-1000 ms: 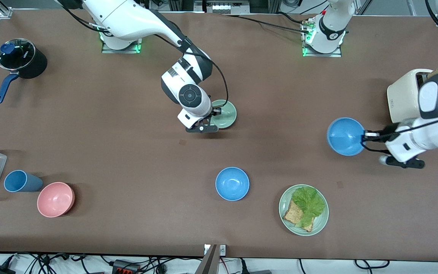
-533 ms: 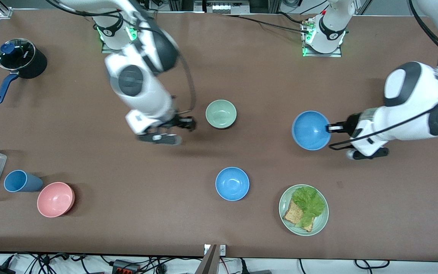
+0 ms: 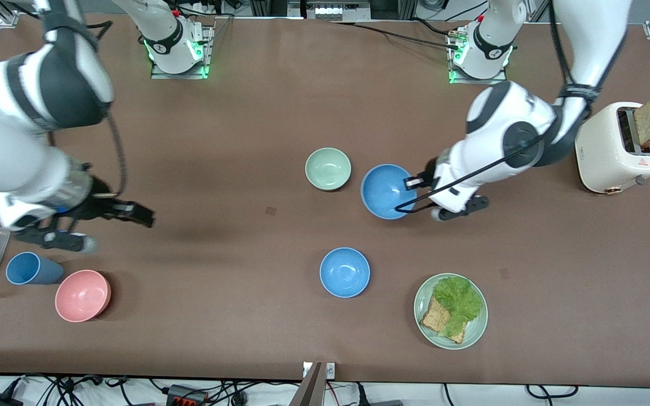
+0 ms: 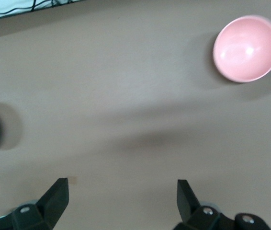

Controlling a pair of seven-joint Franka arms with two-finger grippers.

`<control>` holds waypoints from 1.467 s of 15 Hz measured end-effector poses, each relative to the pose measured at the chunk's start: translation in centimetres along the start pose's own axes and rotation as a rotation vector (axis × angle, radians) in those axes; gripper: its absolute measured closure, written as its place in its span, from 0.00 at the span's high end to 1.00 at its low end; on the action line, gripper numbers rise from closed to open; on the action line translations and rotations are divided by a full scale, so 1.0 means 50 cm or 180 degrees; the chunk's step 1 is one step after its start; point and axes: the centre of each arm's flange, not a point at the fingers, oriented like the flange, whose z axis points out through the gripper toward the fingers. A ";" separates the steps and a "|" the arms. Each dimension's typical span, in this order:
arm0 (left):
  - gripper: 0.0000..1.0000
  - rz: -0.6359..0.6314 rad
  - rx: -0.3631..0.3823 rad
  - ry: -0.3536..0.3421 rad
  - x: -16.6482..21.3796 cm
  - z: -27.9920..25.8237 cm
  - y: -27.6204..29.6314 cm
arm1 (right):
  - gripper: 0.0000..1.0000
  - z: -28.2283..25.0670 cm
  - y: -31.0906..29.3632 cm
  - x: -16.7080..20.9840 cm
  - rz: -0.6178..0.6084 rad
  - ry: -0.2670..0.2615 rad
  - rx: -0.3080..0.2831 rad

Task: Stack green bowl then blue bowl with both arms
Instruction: 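Lower the blue bowl into the green bowl with the left gripper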

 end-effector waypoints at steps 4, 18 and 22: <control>0.04 -0.0096 -0.0096 -0.0013 -0.062 0.070 0.073 | 1.00 -0.087 0.169 0.007 -0.0249 0.0020 -0.0188; 0.04 0.0184 0.0077 -0.0066 -0.190 0.224 0.116 | 1.00 -0.182 0.286 -0.086 -0.0346 -0.0173 -0.0323; 0.04 0.0232 0.0078 -0.0037 -0.206 0.243 0.117 | 1.00 -0.190 0.287 -0.115 -0.0363 -0.0125 -0.0317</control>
